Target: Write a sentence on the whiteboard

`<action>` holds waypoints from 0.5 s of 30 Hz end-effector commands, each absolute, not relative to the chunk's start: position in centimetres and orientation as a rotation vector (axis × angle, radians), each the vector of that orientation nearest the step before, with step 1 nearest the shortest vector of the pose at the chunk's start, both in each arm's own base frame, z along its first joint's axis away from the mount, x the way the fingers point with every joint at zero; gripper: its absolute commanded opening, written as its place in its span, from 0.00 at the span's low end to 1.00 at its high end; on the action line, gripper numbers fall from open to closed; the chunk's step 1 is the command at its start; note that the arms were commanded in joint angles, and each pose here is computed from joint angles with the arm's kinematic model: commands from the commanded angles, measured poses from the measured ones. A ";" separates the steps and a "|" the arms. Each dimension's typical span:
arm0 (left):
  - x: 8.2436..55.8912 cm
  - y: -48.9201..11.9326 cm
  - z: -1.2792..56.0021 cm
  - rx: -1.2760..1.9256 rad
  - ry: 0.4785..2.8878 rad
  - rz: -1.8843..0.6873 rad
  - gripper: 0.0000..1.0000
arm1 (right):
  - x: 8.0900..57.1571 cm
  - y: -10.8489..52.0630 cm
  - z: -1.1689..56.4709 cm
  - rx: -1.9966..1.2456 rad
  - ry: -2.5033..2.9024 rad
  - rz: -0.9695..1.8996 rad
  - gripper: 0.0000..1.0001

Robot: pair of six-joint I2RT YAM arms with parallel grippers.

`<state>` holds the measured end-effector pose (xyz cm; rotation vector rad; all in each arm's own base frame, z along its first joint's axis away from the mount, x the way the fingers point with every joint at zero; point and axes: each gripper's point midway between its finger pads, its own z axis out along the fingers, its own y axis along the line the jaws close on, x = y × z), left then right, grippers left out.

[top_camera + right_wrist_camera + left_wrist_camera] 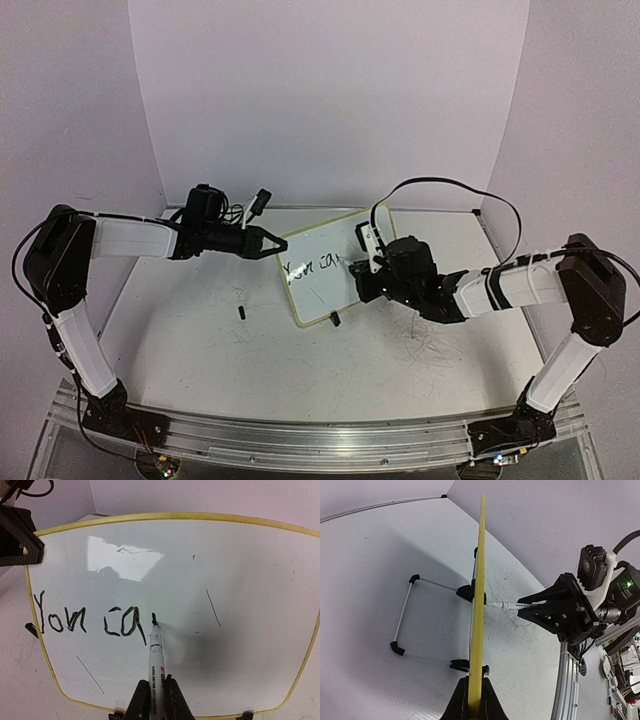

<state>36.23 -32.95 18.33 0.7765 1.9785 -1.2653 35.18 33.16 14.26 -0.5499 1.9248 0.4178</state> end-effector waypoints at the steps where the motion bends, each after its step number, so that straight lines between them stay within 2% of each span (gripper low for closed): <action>1: 35.8 -32.2 19.2 0.782 1.970 -1.243 0.00 | 34.9 32.5 13.3 -0.536 1.953 0.413 0.00; 15: 35.8 -32.2 19.0 0.781 1.974 -1.245 0.00 | 34.8 32.6 13.2 -0.541 1.953 0.422 0.00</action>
